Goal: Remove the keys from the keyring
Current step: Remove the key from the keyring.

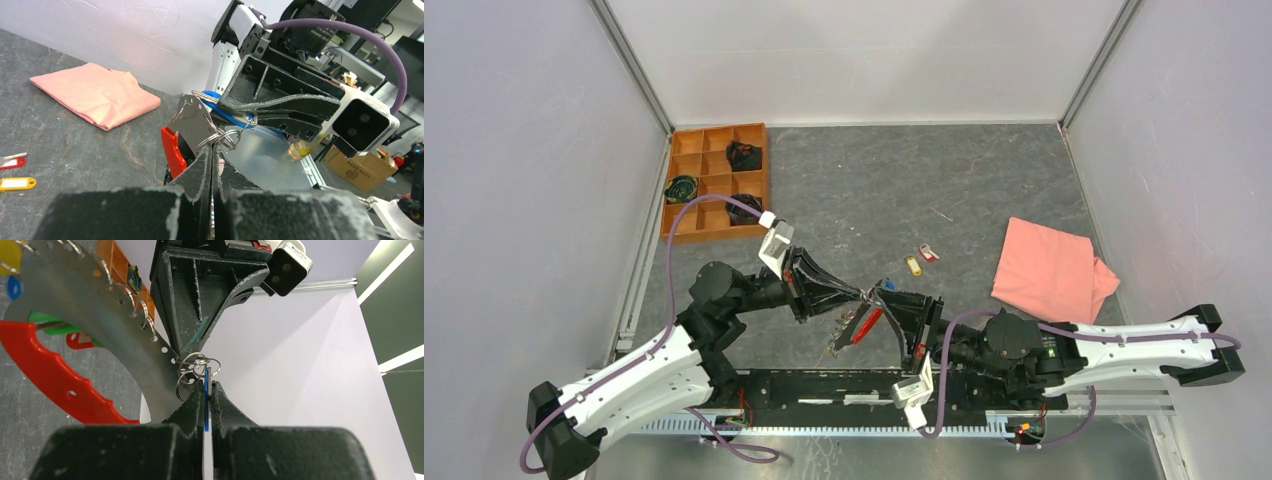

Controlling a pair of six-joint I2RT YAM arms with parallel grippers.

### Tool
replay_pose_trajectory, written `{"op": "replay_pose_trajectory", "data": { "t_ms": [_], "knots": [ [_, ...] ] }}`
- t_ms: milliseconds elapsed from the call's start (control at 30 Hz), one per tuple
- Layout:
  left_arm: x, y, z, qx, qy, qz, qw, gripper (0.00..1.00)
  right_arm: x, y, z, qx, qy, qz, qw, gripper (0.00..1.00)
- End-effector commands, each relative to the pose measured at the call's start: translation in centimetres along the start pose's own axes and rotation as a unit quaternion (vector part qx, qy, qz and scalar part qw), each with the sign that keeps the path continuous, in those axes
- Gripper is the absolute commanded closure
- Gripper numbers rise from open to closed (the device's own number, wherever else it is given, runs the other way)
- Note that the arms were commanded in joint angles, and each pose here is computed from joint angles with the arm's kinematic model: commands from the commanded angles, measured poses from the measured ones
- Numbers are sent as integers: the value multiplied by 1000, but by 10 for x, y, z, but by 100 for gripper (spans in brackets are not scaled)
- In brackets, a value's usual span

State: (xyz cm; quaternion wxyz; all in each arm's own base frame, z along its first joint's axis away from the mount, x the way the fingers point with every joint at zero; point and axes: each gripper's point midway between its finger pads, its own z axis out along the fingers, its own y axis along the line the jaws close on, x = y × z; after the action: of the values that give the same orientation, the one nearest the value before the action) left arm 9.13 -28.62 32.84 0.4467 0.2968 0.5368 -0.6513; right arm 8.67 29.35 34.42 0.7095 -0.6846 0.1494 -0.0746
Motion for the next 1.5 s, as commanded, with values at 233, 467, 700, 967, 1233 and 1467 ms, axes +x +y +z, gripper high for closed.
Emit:
{"op": "replay_pose_trajectory", "data": {
  "t_ms": [233, 467, 700, 967, 1233, 1467],
  "knots": [
    [-57, -19, 6, 12, -102, -59, 993, 98, 2, -11, -3, 15, 7, 15, 1000, 99],
    [-59, -22, 5, 20, -109, -67, 992, 98, 5, -12, -4, 17, 13, 13, 1000, 99],
    [-53, -24, 2, 27, -102, -39, 994, 98, 12, -23, -8, 37, 34, 20, 999, 99],
    [-44, -24, -1, 33, -89, -5, 995, 98, 13, -35, -9, 49, 34, 33, 998, 99],
    [-33, -19, -1, 27, -65, 17, 997, 98, 19, -44, -8, 56, 47, 35, 997, 99],
    [-27, -15, 0, 20, -45, 34, 998, 98, 23, -49, -4, 57, 58, 34, 996, 99]
  ]
}}
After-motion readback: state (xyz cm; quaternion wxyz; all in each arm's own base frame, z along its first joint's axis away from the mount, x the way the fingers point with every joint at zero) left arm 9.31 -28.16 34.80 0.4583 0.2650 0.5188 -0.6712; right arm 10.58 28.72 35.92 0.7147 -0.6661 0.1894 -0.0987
